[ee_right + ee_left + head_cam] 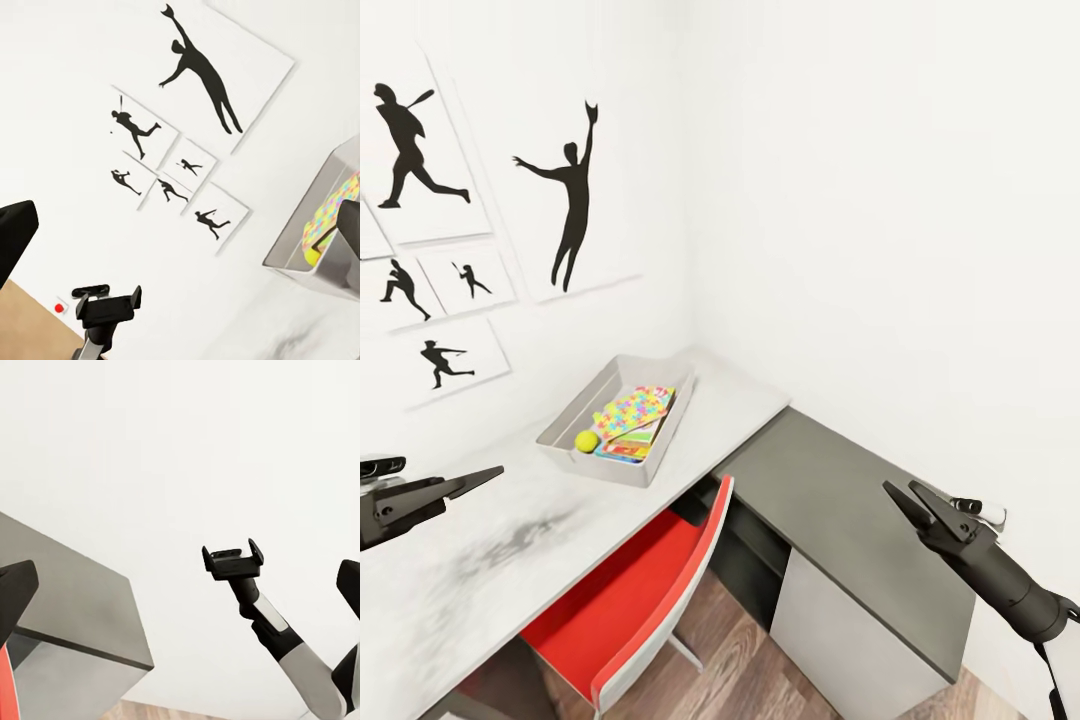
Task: Put all the toys in the child's room - the three board games (two on the bed and one on the table), the two jigsaw puzzles on the table, and the tennis ball on the table - inside the toy box on the table in the child's room.
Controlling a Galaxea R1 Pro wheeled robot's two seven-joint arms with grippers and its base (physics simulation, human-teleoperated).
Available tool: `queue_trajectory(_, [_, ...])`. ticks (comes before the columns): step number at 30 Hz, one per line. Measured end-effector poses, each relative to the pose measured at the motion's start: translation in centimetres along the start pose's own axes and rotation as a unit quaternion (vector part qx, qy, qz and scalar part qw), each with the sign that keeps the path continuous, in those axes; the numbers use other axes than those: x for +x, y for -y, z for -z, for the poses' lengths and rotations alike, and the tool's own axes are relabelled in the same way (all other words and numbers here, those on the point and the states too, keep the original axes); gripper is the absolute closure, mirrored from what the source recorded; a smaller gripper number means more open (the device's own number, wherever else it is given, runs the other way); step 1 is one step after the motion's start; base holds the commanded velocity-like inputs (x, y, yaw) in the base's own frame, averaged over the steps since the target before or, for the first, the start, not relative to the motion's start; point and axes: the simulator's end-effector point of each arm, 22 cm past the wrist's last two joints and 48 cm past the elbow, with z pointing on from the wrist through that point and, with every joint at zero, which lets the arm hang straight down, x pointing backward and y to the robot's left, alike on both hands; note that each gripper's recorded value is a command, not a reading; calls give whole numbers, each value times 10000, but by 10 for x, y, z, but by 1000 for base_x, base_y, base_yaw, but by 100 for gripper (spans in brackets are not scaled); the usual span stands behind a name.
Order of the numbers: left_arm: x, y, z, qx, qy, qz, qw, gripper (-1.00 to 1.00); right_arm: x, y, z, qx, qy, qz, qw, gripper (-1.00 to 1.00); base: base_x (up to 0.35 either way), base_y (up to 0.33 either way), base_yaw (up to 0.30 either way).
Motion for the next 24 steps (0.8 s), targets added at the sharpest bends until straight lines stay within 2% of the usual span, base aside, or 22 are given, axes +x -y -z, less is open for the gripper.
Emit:
queue_trajectory(17, [-5, 13, 1, 53, 34, -122, 9999, -100, -4, -13, -1, -107, 28, 89, 9999, -100, 0, 0, 0])
queue_trajectory(24, [-7, 18, 2, 76, 50, -170, 9998, -100, -9, -19, -1, -162, 106, 254, 9995, -100, 0, 0, 0])
